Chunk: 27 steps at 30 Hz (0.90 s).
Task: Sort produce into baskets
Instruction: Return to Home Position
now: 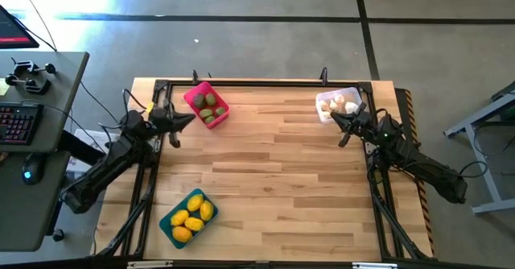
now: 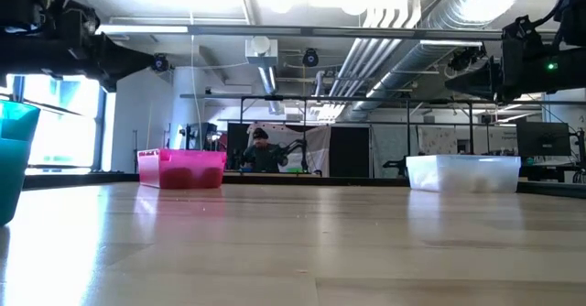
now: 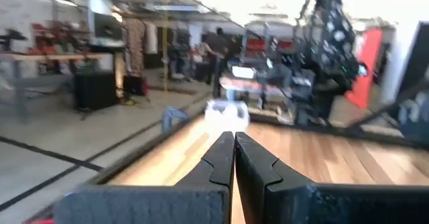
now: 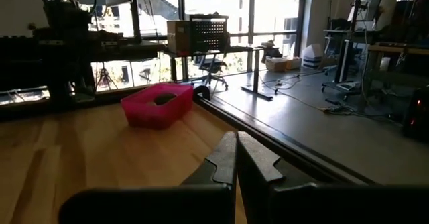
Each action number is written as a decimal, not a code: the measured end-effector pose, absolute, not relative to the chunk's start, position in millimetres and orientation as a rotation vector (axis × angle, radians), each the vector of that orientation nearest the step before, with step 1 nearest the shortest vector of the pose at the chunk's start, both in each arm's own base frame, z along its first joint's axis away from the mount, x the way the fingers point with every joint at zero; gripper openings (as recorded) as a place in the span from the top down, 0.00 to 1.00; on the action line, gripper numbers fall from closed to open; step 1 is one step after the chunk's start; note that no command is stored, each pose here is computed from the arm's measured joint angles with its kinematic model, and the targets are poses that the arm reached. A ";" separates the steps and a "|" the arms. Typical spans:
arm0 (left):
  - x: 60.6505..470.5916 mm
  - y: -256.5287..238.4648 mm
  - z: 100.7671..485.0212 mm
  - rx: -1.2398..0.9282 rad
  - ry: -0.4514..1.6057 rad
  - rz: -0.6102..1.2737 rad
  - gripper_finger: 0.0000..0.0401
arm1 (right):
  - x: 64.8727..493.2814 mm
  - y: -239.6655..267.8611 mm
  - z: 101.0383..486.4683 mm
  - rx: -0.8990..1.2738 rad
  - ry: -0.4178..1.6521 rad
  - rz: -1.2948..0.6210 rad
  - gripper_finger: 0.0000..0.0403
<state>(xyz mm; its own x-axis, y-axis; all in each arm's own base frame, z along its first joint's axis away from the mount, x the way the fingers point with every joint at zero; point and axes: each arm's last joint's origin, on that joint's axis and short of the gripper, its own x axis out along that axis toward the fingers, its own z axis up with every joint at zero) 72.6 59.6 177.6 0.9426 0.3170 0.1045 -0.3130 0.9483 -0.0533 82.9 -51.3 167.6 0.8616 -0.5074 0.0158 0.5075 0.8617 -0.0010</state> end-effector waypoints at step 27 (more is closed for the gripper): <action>78.8 56.2 171.5 -0.153 -0.064 0.273 1.00 | 82.8 -51.4 167.5 -0.046 -0.001 -0.534 1.00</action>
<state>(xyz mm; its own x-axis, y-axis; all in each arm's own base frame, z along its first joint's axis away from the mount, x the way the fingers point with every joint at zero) 78.8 56.2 171.5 0.9609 0.2736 0.0420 -0.2640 0.9514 -0.1587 82.8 -51.4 167.5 0.8608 -0.5088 0.0128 0.5089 0.8597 -0.0441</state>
